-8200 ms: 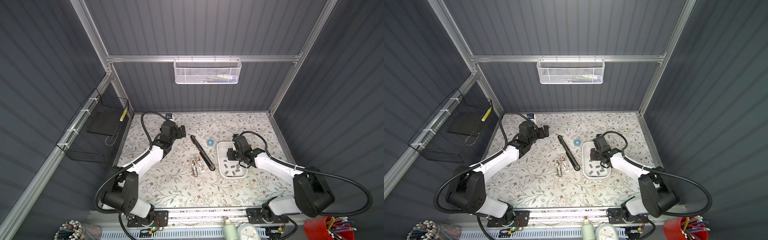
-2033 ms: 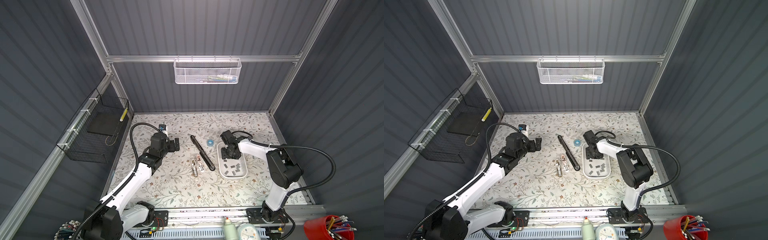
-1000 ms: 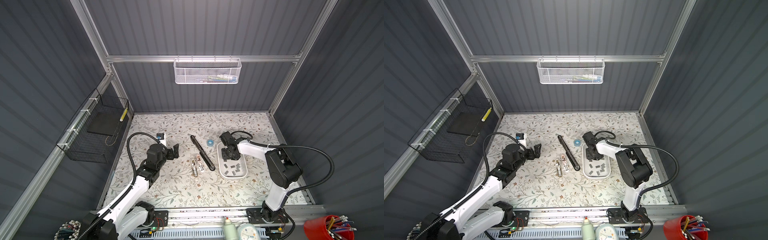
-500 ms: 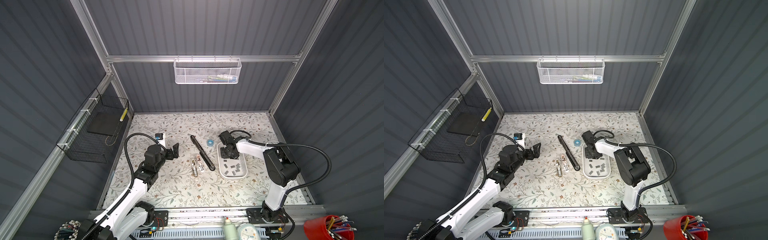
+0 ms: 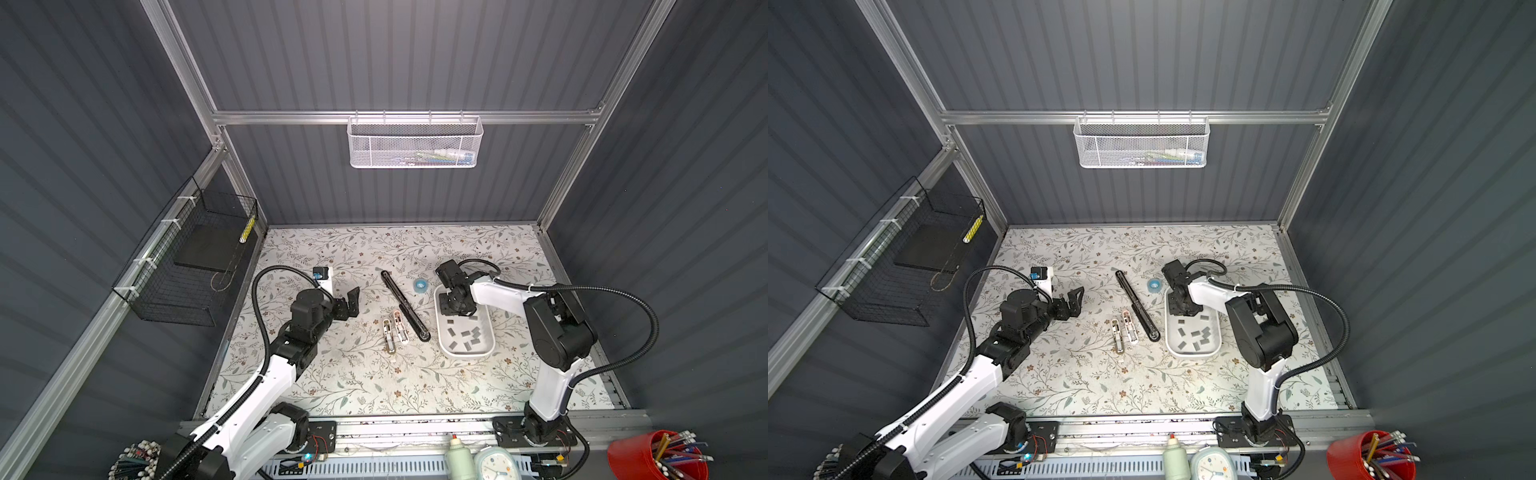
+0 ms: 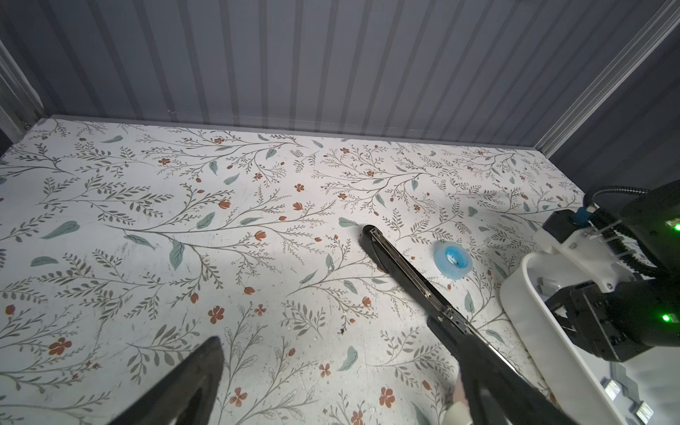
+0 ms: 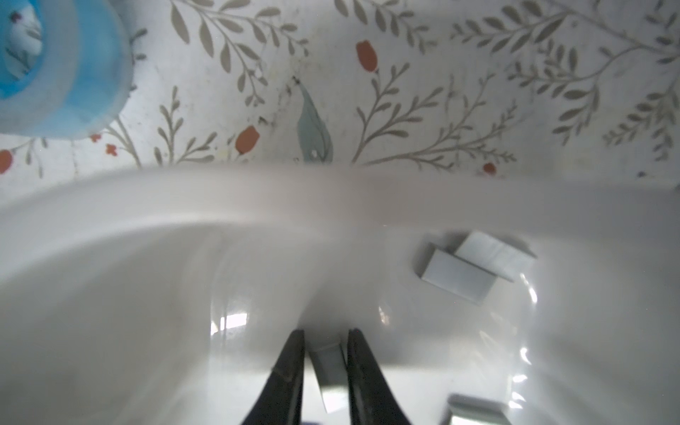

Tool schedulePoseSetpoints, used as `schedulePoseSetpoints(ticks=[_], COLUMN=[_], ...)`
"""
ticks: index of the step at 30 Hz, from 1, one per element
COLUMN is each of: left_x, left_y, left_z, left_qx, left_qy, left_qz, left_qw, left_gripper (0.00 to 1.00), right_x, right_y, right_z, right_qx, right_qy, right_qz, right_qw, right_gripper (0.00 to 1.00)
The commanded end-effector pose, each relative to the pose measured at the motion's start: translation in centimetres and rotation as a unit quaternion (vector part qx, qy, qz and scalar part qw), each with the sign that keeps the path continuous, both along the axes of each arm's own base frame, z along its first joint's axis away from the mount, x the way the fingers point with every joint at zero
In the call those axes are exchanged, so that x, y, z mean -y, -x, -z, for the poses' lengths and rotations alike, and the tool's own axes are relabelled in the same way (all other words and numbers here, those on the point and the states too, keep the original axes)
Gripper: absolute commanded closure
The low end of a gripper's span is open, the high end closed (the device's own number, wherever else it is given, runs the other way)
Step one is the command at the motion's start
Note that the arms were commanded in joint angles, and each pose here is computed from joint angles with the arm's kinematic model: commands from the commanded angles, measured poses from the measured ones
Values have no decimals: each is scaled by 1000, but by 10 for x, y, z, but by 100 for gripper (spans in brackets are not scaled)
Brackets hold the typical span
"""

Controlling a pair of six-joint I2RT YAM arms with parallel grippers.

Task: Load the staples into the stapler
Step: 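Close the right gripper on a grey staple strip in the tray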

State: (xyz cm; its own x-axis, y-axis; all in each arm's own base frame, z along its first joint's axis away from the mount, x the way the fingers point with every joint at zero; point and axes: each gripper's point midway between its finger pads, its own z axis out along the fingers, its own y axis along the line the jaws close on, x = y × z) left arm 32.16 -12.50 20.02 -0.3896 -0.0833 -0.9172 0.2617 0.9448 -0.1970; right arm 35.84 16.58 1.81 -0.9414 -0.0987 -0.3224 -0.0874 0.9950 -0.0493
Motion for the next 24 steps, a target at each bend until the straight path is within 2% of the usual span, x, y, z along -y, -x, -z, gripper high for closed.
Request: schedulePoseSetpoints(ticks=[1, 16, 24], left_x=[5, 6, 10], left_y=[-1, 7, 13], left_z=[-3, -6, -5], left_qx=[6, 7, 1], left_qy=[9, 23, 38], left_qz=[9, 16, 29], left_qw=[1000, 1000, 999], left_gripper=[0, 0, 0], right_x=[8, 12, 11], right_y=[18, 24, 25], right_z=[21, 18, 18], right_qx=[-46, -46, -46], right_qy=[23, 25, 21], right_qz=[-3, 3, 1], right_qw=[999, 999, 999], right_gripper=[77, 74, 77])
